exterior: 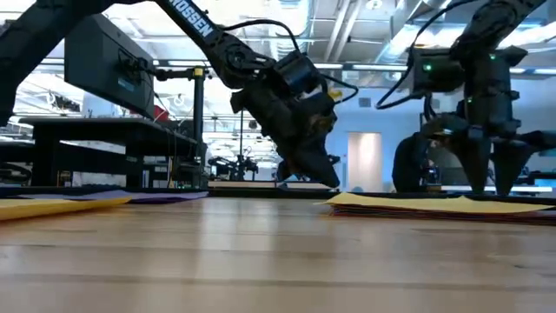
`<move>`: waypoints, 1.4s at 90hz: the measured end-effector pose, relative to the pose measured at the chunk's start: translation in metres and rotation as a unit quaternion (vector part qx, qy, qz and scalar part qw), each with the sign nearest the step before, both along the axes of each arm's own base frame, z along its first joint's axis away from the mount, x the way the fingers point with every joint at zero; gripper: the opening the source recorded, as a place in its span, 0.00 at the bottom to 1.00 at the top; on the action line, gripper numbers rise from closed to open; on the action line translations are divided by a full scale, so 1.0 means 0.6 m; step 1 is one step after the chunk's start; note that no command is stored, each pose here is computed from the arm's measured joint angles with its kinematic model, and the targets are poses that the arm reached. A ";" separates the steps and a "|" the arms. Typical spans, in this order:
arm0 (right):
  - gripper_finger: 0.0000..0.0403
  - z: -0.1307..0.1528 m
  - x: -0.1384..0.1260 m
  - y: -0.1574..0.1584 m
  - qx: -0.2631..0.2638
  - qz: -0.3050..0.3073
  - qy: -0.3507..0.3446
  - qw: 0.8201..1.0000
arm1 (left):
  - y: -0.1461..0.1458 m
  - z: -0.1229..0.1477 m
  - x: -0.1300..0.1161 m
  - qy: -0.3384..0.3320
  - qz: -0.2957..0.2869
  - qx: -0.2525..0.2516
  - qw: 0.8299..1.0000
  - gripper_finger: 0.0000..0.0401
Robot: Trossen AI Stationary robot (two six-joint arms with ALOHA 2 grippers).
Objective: Organize paper
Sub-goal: Stack the yellow paper on top of the other yellow paper
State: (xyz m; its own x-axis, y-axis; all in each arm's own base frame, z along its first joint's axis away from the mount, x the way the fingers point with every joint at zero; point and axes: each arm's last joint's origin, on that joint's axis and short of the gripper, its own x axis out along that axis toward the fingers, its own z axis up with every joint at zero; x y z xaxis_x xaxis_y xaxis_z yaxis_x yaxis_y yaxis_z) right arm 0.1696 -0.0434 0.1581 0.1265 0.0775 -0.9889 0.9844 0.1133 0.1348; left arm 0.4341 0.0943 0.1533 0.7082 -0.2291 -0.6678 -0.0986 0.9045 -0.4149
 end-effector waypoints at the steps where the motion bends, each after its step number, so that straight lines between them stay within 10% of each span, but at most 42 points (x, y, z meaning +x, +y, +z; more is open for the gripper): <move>1: 0.38 -0.001 -0.001 0.001 0.000 -0.001 0.002 1.000 | 0.000 0.000 0.000 -0.001 -0.001 0.001 1.000 0.00; 58: 0.38 -0.018 0.015 0.014 -0.022 -0.032 -0.057 0.998 | 0.001 -0.017 0.008 -0.014 -0.033 0.078 0.996 0.00; 126: 0.38 -0.001 0.023 0.034 -0.044 -0.058 -0.111 0.991 | -0.007 -0.063 0.013 0.015 -0.037 0.046 0.998 0.00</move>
